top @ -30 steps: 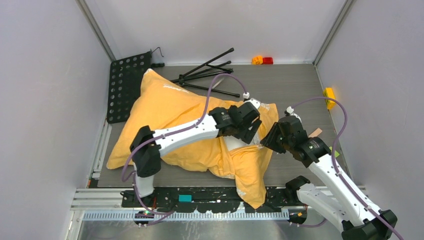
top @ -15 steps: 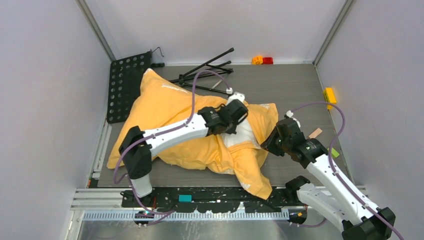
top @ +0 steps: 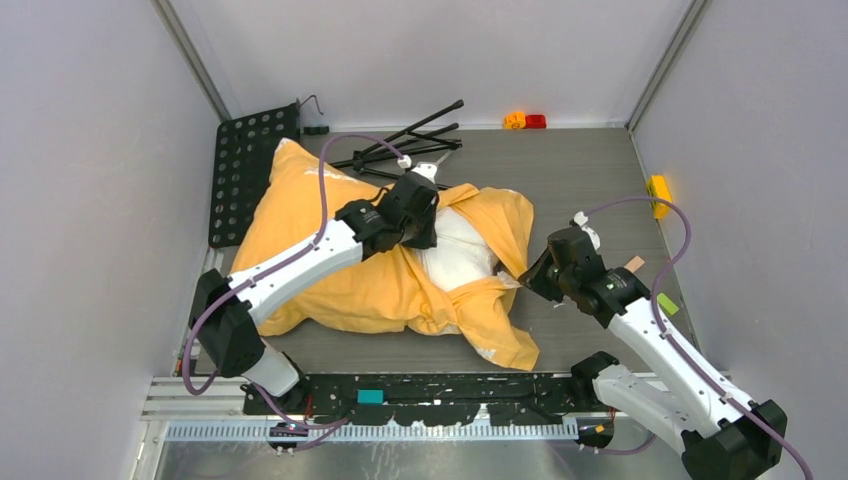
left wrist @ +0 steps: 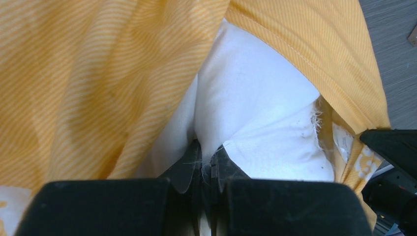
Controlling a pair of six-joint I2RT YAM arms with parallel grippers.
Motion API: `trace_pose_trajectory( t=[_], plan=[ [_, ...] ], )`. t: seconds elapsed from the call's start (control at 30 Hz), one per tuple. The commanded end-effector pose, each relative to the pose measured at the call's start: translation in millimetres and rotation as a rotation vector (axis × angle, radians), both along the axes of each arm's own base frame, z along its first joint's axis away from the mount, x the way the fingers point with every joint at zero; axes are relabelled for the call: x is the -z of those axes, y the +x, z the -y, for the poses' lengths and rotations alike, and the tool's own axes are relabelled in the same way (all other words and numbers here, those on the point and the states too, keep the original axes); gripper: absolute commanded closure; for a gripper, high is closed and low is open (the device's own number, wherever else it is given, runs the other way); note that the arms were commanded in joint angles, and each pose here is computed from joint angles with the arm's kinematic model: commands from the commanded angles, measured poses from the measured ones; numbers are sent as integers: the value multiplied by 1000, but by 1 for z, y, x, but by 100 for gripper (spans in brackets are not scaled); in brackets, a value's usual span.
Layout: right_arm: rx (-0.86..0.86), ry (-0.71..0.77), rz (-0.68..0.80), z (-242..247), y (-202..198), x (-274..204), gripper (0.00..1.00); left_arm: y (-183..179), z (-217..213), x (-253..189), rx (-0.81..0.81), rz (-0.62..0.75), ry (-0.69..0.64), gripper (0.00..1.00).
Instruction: Remove the pillowcase from the pillow
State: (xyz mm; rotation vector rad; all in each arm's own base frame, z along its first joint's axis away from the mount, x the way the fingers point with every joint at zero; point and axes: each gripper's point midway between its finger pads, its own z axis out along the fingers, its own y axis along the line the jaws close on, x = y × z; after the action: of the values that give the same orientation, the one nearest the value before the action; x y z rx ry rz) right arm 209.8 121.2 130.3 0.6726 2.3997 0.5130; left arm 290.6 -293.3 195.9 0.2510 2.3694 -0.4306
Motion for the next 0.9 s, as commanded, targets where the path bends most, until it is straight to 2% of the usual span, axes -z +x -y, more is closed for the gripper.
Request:
trace_pose_trajectory(
  t=[0.0, 0.03, 0.1, 0.23, 0.53, 0.73, 0.87],
  plan=[
    [-52, -157, -57, 23, -14, 3, 68, 28, -59, -10, -144, 98, 114, 100],
    [-120, -105, -40, 9, -13, -5, 53, 27, -53, -10, -126, 91, 87, 100],
    [-216, 5, 5, -14, -17, -27, 34, 25, -42, -7, -106, 77, 32, 100],
    [-302, 117, 120, -33, -20, -69, 21, 23, -29, -4, -94, 56, -33, 100],
    [-261, 229, 51, -44, -30, -83, 12, 19, -11, 2, -77, 8, -128, 100],
    [-210, 212, -45, -46, -38, -52, 12, 20, -13, 5, -111, 13, -145, 100],
    [-203, 212, -32, -58, -37, -46, 11, 21, -15, 7, -134, 13, -146, 100]
  ],
)
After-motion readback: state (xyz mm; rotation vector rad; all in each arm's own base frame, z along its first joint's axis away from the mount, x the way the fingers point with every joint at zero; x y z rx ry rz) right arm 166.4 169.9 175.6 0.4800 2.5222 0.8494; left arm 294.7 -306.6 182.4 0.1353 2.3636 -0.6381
